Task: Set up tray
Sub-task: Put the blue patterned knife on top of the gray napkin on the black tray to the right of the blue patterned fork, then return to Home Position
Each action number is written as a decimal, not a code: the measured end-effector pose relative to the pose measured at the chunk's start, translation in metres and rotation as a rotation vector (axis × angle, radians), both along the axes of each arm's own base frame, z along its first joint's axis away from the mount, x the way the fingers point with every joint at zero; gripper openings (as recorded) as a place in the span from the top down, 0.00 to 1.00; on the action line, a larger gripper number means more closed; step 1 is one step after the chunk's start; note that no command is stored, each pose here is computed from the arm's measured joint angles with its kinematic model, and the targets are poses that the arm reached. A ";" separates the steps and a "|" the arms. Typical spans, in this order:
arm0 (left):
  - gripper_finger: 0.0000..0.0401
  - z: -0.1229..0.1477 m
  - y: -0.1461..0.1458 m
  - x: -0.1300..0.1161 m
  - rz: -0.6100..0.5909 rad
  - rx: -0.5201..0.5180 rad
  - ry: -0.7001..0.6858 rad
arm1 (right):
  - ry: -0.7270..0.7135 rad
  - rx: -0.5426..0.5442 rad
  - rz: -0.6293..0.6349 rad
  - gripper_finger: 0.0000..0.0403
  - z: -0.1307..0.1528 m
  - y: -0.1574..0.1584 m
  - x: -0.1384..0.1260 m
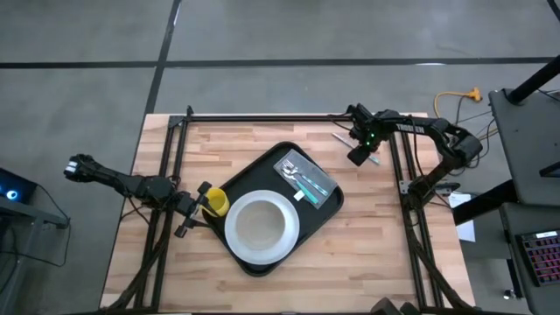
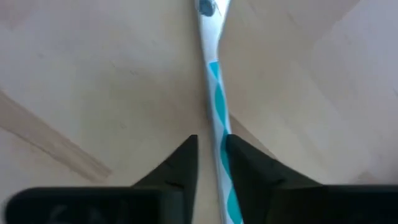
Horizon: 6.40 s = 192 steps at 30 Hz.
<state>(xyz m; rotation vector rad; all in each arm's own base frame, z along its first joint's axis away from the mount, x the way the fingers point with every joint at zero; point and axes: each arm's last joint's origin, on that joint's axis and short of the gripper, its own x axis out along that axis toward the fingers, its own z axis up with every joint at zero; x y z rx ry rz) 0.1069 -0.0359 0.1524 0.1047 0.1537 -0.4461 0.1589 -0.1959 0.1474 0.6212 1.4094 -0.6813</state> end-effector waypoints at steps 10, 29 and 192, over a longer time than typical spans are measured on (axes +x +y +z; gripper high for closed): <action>0.60 0.000 0.000 0.000 -0.001 0.000 0.000 | -0.002 0.006 -0.026 0.98 0.000 0.000 0.000; 0.60 0.000 0.000 0.000 0.000 0.000 -0.001 | -0.023 0.048 -0.011 0.67 0.000 0.003 0.000; 0.60 -0.002 0.000 0.001 0.000 0.005 0.017 | -1.423 -0.335 0.942 0.80 0.096 0.221 0.098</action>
